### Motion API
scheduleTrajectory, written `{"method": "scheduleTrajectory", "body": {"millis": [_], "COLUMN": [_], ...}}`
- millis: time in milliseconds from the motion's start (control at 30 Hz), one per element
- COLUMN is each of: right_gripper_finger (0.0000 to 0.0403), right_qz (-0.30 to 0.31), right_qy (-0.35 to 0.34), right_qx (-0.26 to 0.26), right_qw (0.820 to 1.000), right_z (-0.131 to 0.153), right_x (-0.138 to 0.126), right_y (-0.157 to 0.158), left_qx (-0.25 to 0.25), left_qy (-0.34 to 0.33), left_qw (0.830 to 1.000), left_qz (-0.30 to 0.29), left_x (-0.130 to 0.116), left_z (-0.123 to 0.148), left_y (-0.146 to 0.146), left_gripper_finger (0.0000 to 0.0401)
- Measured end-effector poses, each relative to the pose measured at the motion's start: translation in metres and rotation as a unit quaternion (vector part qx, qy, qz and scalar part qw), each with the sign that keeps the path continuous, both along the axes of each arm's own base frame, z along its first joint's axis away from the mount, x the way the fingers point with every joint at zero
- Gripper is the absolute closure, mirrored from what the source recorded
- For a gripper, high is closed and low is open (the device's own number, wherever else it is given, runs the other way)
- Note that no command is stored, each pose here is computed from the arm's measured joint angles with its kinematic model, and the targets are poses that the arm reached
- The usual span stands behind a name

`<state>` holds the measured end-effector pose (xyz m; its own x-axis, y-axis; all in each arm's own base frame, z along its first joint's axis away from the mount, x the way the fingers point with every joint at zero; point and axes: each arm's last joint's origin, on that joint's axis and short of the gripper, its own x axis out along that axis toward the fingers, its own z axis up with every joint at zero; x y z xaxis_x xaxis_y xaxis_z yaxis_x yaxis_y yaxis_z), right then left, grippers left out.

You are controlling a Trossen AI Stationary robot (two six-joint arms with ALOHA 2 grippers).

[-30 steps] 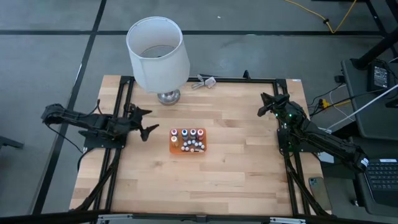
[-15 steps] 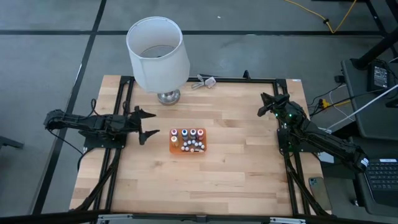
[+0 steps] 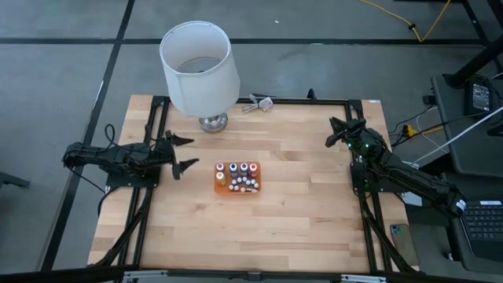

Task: Pick & Place food coloring
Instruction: Return to Home Position

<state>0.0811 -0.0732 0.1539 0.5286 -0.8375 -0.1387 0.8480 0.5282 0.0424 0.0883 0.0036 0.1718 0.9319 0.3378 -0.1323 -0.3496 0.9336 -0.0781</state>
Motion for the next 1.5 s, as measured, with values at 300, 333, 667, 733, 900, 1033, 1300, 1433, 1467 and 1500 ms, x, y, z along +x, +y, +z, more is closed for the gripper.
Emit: {"method": "scheduleTrajectory", "body": {"millis": [300, 333, 667, 733, 900, 1033, 1300, 1433, 1467, 1500], "right_gripper_finger": [0.0345, 0.0345, 0.0345, 0.0345, 0.0345, 0.0345, 0.0345, 0.0345, 0.0345, 0.0345], "right_qz": [0.000, 0.000, 0.000, 0.000, 0.000, 0.000, 0.000, 0.000, 0.000, 0.000], "right_qy": [0.000, 0.000, 0.000, 0.000, 0.000, 0.000, 0.000, 0.000, 0.000, 0.000], "right_qx": [0.000, 0.000, 0.000, 0.000, 0.000, 0.000, 0.000, 0.000, 0.000, 0.000], "right_qw": [1.000, 1.000, 1.000, 1.000, 1.000, 1.000, 1.000, 1.000, 1.000, 1.000], "right_z": [0.0000, 0.0000, -0.0001, -0.0002, -0.0001, 0.0000, 0.0000, -0.0002, 0.0000, 0.0000], "right_x": [0.0000, 0.0000, 0.0000, 0.0000, 0.0000, 0.0000, 0.0000, 0.0000, 0.0000, 0.0000], "right_y": [0.0000, 0.0000, 0.0000, 0.0000, 0.0000, 0.0000, 0.0000, 0.0000, 0.0000, 0.0000], "left_qx": [0.000, -0.003, -0.012, -0.012, -0.012, -0.012, -0.012, -0.012, -0.012, -0.012], "left_qy": [0.001, 0.000, -0.003, -0.003, -0.003, -0.003, -0.003, -0.003, -0.003, -0.003], "left_qw": [1.000, 1.000, 1.000, 1.000, 1.000, 1.000, 1.000, 1.000, 1.000, 1.000], "left_qz": [0.004, 0.004, 0.006, 0.006, 0.005, 0.005, 0.005, 0.005, 0.005, 0.005], "left_x": [0.0000, 0.0000, 0.0000, 0.0000, 0.0000, 0.0000, 0.0000, 0.0000, 0.0000, 0.0000], "left_z": [-0.0002, -0.0002, -0.0002, -0.0002, -0.0002, -0.0002, -0.0002, -0.0002, -0.0002, -0.0002], "left_y": [0.0002, 0.0002, 0.0002, 0.0002, 0.0002, 0.0002, 0.0002, 0.0002, 0.0002, 0.0002], "left_gripper_finger": [0.0016, 0.0017, 0.0017, 0.0018, 0.0015, 0.0017, 0.0016, 0.0017, 0.0017, 0.0016]}}
